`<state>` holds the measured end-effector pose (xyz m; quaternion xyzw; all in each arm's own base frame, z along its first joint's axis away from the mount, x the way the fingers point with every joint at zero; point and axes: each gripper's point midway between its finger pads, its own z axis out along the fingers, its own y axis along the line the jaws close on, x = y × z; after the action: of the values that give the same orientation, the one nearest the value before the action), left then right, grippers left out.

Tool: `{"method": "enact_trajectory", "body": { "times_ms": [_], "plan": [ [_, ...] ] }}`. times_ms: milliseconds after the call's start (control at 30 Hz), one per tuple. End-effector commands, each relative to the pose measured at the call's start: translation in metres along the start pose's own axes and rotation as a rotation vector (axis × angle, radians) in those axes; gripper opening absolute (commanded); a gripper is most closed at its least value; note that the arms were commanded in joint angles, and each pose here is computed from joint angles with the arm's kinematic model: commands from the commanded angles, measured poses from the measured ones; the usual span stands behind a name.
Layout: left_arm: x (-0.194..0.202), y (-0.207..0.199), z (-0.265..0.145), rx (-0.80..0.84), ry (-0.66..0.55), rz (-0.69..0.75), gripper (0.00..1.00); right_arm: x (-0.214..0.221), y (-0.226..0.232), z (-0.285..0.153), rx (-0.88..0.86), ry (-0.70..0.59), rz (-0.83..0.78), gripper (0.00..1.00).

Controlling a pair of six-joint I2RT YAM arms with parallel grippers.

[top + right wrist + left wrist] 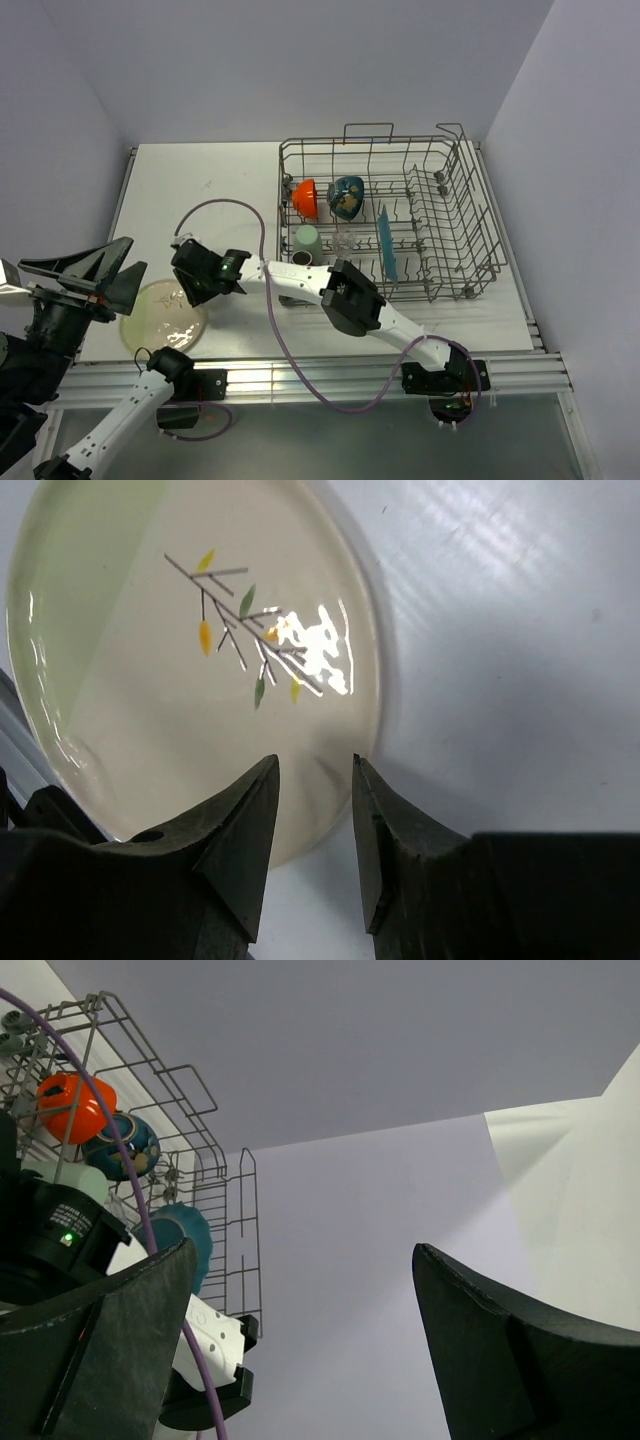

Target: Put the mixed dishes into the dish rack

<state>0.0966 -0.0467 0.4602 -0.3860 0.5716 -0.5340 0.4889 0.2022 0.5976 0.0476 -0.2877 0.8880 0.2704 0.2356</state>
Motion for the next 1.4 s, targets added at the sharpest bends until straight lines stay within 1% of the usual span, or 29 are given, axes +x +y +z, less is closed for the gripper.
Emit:
{"method": "enact_trajectory", "body": {
  "times_ms": [0, 67, 133, 267, 467, 600, 733, 833, 1100, 1167, 1200, 1233, 1300, 1333, 1367],
  "plan": [
    [0.002, -0.003, 0.007, 0.007, 0.006, -0.005, 0.95, -0.040, -0.019, -0.028, 0.073, -0.086, -0.025, 0.43],
    [0.003, -0.002, 0.008, 0.005, 0.011, -0.006, 0.95, -0.049, -0.020, -0.036, 0.074, -0.123, -0.053, 0.44],
    [0.003, -0.001, 0.009, 0.003, 0.011, -0.006, 0.95, -0.046, -0.029, -0.036, 0.095, -0.121, -0.067, 0.44],
    [0.002, 0.000, 0.008, 0.002, 0.014, -0.009, 0.95, -0.035, -0.031, -0.022, 0.058, -0.065, -0.047, 0.43],
    [0.001, 0.001, 0.008, 0.000, 0.021, -0.014, 0.95, -0.023, -0.009, -0.007, -0.064, -0.018, -0.010, 0.43],
    [-0.001, 0.001, 0.006, 0.000, 0.016, -0.018, 0.95, -0.016, -0.002, -0.003, -0.113, -0.001, 0.025, 0.43],
    [-0.003, 0.004, 0.003, 0.000, 0.008, -0.027, 0.95, -0.010, -0.001, 0.002, -0.118, 0.021, 0.045, 0.43],
    [-0.003, 0.005, 0.003, 0.002, 0.012, -0.032, 0.95, 0.003, -0.011, 0.012, -0.079, 0.062, 0.057, 0.43],
    [-0.003, 0.006, 0.003, -0.002, 0.015, -0.032, 0.95, 0.019, -0.022, 0.023, -0.044, 0.097, 0.065, 0.42],
    [-0.002, 0.007, 0.004, -0.006, 0.015, -0.034, 0.95, 0.020, -0.022, 0.025, -0.046, 0.101, 0.060, 0.38],
    [-0.002, 0.007, 0.005, -0.006, 0.017, -0.034, 0.95, 0.021, -0.021, 0.025, -0.046, 0.103, 0.056, 0.34],
    [-0.002, 0.007, 0.005, -0.006, 0.018, -0.034, 0.95, 0.022, -0.021, 0.025, -0.047, 0.109, 0.054, 0.21],
    [-0.001, 0.007, 0.006, -0.004, 0.018, -0.032, 0.95, 0.018, -0.019, 0.024, -0.055, 0.101, 0.048, 0.12],
    [-0.001, 0.007, 0.006, -0.006, 0.020, -0.031, 0.95, 0.016, -0.018, 0.021, -0.055, 0.094, 0.046, 0.04],
    [-0.001, 0.007, 0.007, -0.009, 0.019, -0.029, 0.95, 0.014, -0.018, 0.020, -0.050, 0.089, 0.041, 0.00]
  ]
}}
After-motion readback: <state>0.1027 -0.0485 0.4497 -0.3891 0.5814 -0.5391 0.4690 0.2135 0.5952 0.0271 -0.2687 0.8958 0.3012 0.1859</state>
